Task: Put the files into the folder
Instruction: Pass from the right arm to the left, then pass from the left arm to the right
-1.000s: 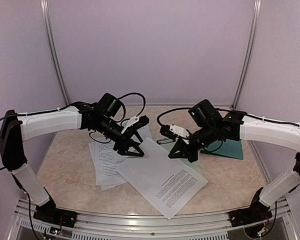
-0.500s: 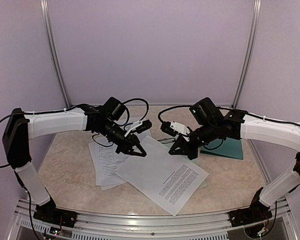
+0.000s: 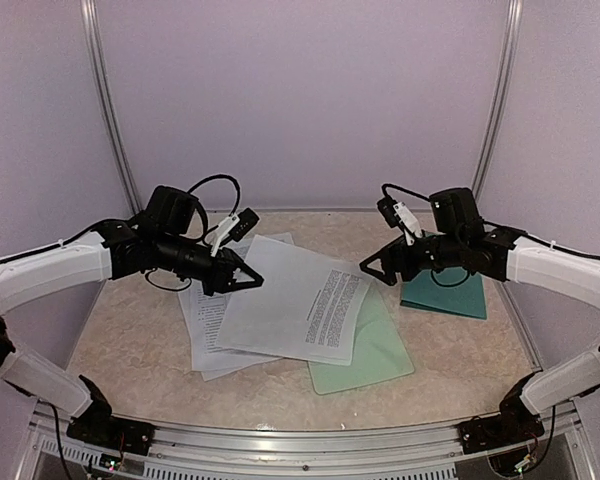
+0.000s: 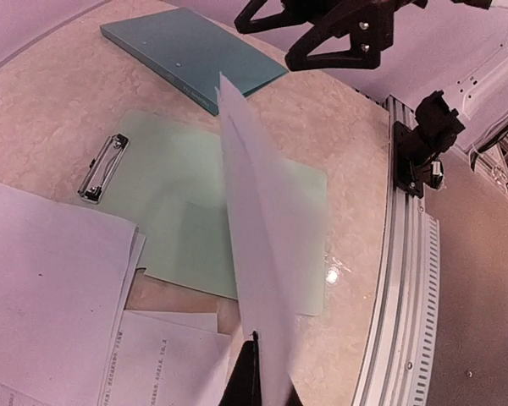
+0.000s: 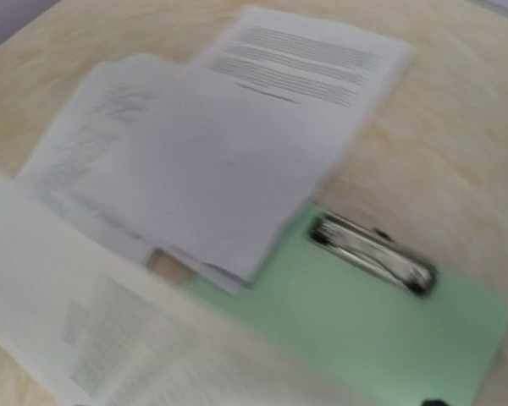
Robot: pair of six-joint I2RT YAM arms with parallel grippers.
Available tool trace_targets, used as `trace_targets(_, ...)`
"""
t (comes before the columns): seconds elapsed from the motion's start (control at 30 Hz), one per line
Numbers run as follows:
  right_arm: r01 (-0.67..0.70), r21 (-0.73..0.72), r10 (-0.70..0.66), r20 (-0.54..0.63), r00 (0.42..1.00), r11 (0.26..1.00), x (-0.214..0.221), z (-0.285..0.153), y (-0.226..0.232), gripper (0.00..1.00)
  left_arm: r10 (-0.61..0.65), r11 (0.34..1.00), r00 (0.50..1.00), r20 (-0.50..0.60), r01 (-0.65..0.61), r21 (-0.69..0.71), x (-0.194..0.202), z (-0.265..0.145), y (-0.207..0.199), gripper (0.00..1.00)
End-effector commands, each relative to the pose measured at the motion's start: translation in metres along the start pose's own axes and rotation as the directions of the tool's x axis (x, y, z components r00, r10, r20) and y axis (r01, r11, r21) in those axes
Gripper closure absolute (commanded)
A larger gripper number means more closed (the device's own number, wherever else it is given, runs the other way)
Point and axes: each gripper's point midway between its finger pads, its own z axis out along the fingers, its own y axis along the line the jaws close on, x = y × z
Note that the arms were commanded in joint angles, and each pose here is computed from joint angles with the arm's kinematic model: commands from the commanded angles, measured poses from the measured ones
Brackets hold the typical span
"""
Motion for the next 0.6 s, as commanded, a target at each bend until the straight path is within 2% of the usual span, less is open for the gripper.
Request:
trace_targets(0.0, -0.154, 0.018, 0.151, 0.1, 0.983, 0.988, 0.008, 0.007, -0.018, 0.17, -0.038, 0.996, 0.995, 0.092, 0.045, -0.081, -0.008, -0.013, -0.004, 1.0)
trace_targets(0.13, -0.178, -0.006, 0.177, 0.11, 0.978, 0.984, 0.029, 0.022, -0.02, 0.16, -0.055, 0.99, 0.994, 0.093, 0.066, -0.121, -0.001, -0.019, -0.003, 1.0)
trace_targets(0.37, -0.163, -0.064, 0.17, 0.111, 0.979, 0.985, 0.062, 0.047, -0.021, 0.15, -0.013, 0.992, 0.994, 0.11, 0.027, -0.124, 0.003, -0.023, -0.011, 1.0)
trace_targets(0.57, -0.156, -0.176, 0.179, 0.127, 0.976, 0.972, 0.077, 0.067, -0.013, 0.15, -0.004, 0.994, 0.992, 0.126, 0.018, -0.108, 0.003, -0.026, -0.019, 1.0)
